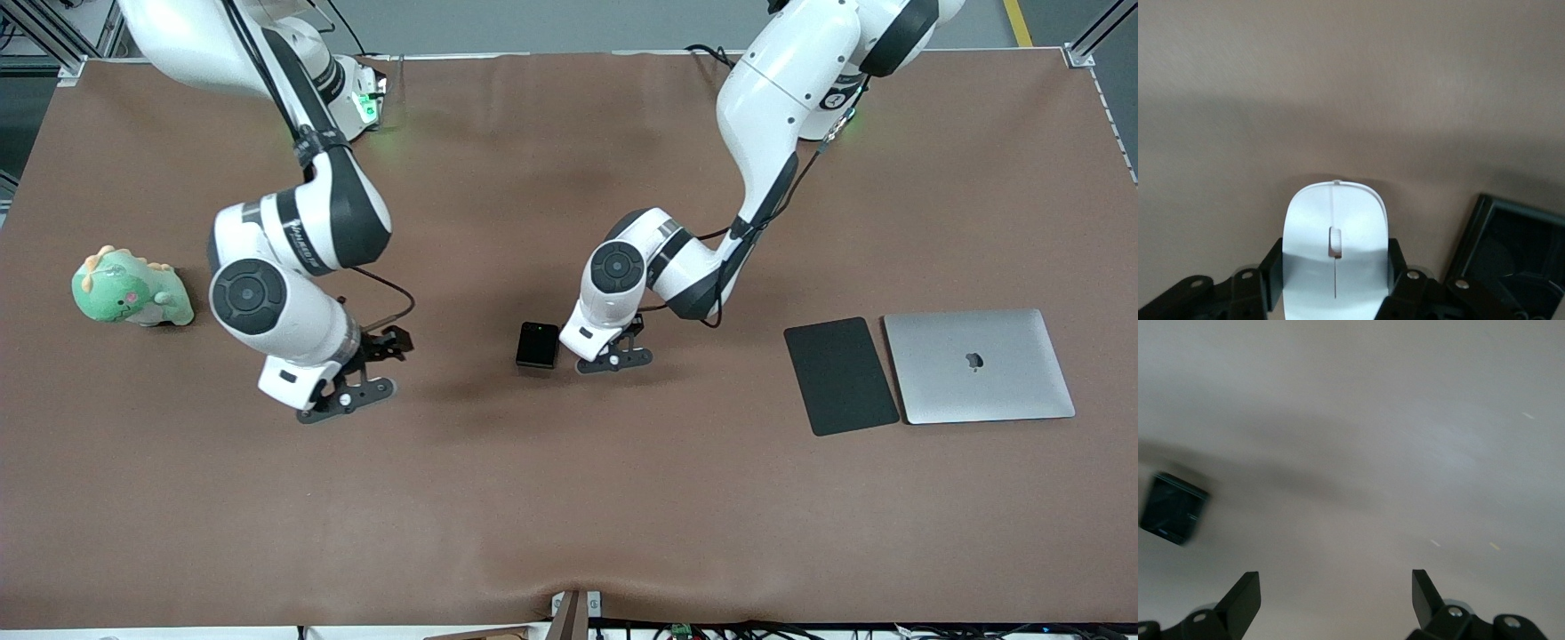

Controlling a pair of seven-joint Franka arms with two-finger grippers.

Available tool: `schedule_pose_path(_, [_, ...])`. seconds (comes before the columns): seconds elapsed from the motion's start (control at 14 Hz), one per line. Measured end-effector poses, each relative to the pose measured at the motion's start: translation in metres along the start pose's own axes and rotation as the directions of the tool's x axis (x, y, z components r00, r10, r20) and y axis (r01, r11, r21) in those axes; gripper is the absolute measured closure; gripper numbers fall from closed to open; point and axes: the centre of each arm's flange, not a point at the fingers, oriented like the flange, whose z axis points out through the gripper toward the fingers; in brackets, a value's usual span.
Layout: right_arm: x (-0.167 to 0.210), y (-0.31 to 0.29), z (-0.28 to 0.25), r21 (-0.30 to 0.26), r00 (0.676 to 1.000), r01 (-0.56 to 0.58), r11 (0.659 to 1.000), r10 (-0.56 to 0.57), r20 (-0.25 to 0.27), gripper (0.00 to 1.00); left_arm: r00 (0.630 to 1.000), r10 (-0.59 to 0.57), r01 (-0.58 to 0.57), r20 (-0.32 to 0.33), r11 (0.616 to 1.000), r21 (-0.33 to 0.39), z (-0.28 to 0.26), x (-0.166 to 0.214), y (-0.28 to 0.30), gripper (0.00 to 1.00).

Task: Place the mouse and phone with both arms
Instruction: 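Carry the mouse toward the pad while the right gripper grasps the phone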

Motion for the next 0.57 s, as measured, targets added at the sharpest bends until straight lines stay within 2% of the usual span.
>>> schedule_pose_path(0.14, [0.004, -0.028, 0.019, 0.028, 0.996, -0.089, 0.996, 0.089, -0.004, 0.00, 1.000, -0.021, 0.021, -0.012, 1.000, -0.005, -0.018, 0.014, -0.008, 0.38])
schedule_pose_path(0.36, [0.006, -0.058, 0.055, 0.023, 0.988, -0.155, 0.988, 0.155, 0.020, 0.00, 1.000, -0.023, 0.023, -0.020, 1.000, 0.004, -0.048, 0.034, -0.027, 0.38])
schedule_pose_path(0.57, [0.015, -0.104, 0.095, 0.031, 0.978, -0.201, 0.979, 0.202, -0.044, 0.00, 1.000, 0.016, -0.016, -0.007, 0.999, 0.039, -0.089, 0.058, -0.058, 0.38])
